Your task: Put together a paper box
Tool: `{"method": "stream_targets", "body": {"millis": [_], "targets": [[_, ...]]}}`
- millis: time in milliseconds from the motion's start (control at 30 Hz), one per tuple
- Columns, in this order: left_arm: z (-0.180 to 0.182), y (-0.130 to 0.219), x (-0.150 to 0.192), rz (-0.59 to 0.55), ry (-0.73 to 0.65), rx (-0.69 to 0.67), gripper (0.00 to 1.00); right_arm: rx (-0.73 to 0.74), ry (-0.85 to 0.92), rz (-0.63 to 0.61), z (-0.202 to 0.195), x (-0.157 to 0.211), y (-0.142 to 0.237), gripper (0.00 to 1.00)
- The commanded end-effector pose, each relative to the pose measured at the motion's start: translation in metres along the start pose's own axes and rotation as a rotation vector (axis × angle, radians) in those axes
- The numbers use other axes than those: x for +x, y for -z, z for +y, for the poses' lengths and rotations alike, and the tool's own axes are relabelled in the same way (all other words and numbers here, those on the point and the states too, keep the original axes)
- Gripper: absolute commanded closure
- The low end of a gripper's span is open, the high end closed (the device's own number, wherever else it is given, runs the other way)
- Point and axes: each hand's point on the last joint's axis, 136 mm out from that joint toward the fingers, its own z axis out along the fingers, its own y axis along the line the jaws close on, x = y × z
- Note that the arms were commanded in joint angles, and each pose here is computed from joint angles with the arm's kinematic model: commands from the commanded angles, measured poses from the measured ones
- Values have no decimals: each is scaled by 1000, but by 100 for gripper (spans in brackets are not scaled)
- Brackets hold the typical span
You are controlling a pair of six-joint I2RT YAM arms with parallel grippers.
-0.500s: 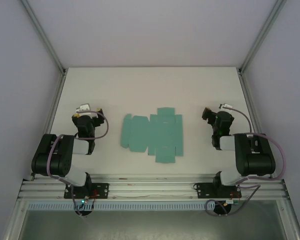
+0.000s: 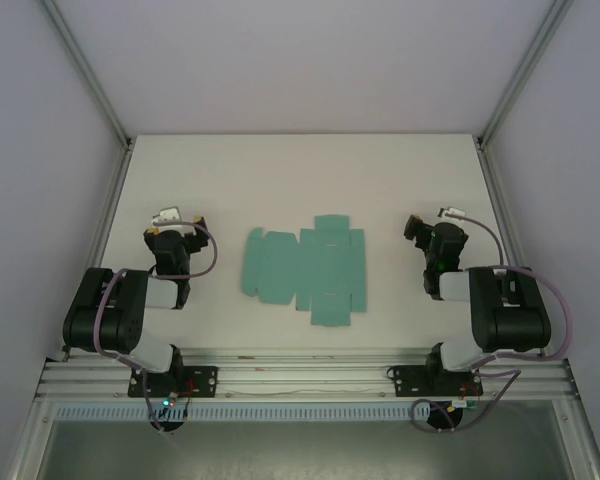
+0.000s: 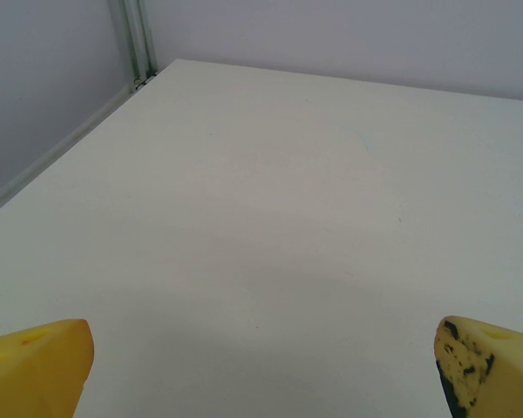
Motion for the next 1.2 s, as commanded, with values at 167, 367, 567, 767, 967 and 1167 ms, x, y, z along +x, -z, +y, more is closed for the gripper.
{"method": "stream_targets", "body": {"millis": [167,367,567,767,967,1167], "targets": [[-3,-1,-9,-20,-12,5,0,22,-20,-45,-4,-15,0,0],[7,5,-30,-12,13,-57,0,61,-35,-57,-7,-33,9,0],[-12,24,-69,64,129,42,0,50,-92,20,5,-66,37,0],[-63,52,-73,183,262,280,0,-149,-178,159,65,-58,78,8],[-121,76,-29,436,237,466,0,-377,-194,427,137,3,110,20],[-137,80,13,584,255,515,0,-461,-148,616,177,56,122,40]]}}
